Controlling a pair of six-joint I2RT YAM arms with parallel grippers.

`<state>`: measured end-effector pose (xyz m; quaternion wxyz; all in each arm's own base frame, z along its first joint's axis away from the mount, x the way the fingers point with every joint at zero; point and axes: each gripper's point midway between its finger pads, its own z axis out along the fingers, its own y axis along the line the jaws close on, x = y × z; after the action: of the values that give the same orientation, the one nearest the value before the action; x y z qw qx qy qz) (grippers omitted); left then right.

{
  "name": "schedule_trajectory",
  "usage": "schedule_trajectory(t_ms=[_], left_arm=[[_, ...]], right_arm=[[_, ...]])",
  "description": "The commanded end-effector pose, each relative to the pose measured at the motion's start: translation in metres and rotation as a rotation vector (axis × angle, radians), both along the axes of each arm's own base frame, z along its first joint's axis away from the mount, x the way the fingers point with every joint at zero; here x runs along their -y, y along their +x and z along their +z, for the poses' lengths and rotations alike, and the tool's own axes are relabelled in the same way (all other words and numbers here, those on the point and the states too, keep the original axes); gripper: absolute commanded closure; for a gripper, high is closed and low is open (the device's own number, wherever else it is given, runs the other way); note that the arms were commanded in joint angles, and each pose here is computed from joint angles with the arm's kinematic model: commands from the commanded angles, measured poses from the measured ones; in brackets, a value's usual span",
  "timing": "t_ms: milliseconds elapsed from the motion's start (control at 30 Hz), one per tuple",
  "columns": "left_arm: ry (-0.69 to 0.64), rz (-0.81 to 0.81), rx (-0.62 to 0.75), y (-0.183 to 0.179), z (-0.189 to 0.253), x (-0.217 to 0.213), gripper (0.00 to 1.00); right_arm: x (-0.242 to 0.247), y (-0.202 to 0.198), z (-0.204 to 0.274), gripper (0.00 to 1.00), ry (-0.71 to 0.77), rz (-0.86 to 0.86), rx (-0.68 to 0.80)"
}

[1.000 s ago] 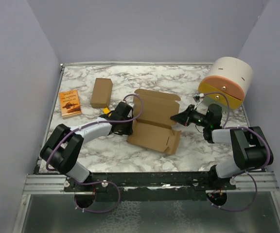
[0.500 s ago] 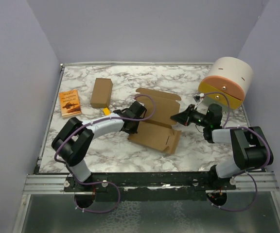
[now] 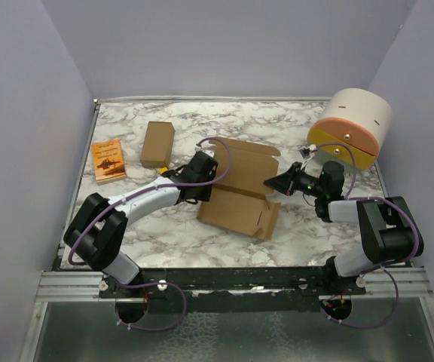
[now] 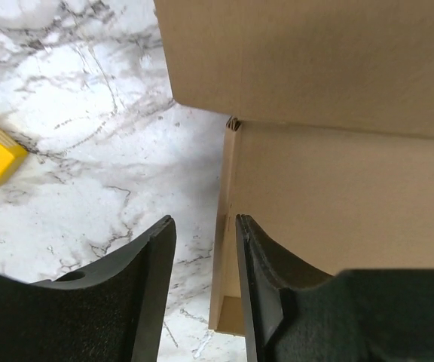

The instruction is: Fold the paper box

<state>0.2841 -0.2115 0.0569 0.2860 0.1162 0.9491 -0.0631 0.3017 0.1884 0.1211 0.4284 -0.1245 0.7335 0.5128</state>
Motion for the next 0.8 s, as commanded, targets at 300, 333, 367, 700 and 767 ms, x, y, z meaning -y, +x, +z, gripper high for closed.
schedule_trajectory(t_ms=[300,333,367,700,767], left_arm=[[-0.122,0.015,-0.009,0.001,-0.004,0.007,0.60],[-0.117,0.015,-0.012,0.001,-0.005,0.006,0.61],[-0.112,0.015,-0.016,0.001,-0.008,0.005,0.62],[-0.057,-0.012,-0.072,-0.003,-0.033,0.003,1.00],[0.000,-0.014,-0.067,-0.005,-0.035,-0.003,1.00]], right_arm=[[-0.003,0.007,0.014,0.99,0.001,0.005,0.070],[-0.002,0.007,0.013,0.99,0.000,0.005,0.068],[-0.002,0.007,0.014,0.99,0.001,0.005,0.069],[-0.003,0.006,0.014,0.99,0.003,0.010,0.066],[-0.003,0.007,0.013,0.99,0.003,0.009,0.066]])
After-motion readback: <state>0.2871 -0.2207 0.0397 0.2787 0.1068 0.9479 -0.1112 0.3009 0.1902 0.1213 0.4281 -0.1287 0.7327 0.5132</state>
